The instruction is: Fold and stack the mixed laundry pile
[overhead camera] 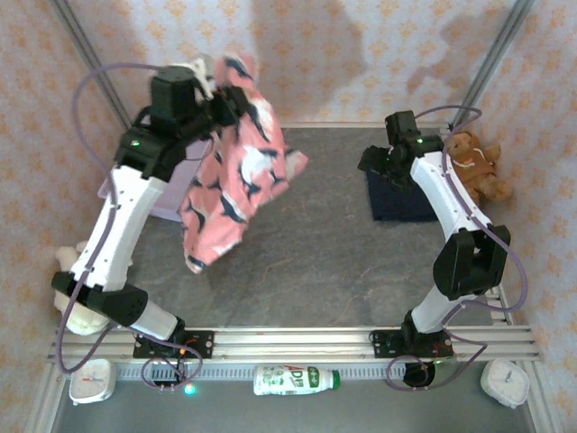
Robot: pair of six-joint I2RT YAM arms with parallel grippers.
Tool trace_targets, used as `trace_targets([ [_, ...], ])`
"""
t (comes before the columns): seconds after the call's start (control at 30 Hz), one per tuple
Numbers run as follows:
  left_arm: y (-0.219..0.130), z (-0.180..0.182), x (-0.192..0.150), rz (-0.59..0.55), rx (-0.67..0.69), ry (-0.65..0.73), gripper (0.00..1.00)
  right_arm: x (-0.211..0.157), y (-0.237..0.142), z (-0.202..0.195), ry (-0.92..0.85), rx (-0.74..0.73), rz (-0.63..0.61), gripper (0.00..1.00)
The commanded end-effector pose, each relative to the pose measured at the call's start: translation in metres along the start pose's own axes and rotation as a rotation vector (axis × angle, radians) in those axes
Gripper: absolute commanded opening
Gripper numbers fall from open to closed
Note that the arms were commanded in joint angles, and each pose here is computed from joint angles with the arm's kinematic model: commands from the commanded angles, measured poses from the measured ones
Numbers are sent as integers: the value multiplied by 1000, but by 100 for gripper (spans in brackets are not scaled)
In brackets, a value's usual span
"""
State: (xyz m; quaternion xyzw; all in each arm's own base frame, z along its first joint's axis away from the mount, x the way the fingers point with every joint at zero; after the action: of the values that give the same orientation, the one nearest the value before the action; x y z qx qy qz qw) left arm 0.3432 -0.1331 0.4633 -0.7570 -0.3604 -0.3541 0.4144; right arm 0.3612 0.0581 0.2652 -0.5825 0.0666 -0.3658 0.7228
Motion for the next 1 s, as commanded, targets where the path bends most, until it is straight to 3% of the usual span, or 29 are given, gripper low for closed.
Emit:
trace_targets([
  [0.0,43,19,-52,243,111,-35,100,0,-14,-5,26,11,-47,99],
  [0.1,60,29,-93,368,241,22,100,-6,-13,-8,25,11,-21,100],
  [0.27,58,43,-140,409,279,-42,100,-22,0,-11,42,53,60,94],
  [0.43,40,67,-189,484,350,-109,100,-61,24,0,-7,102,189,85],
  [0.73,-12,120,-299,663,559,-211,99,-145,83,11,-180,3,378,67],
  [0.97,-25,144,-353,726,600,-285,98,-173,113,20,-233,14,477,65],
])
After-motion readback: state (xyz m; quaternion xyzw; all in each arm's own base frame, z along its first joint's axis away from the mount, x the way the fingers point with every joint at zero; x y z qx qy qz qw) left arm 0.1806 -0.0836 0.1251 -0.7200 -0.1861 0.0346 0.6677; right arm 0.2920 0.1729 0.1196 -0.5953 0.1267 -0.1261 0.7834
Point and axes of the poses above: each hand's point on the last joint's axis, 136 mm out from that joint toward the fingers, its own y axis out along the fingers, its own z axis along the line the jaws close on, x = y × z, the point moved 8 cm from there along -y, back along the fingers, and after that the axes turned 12 degrees about y, right-handed, at the moved point
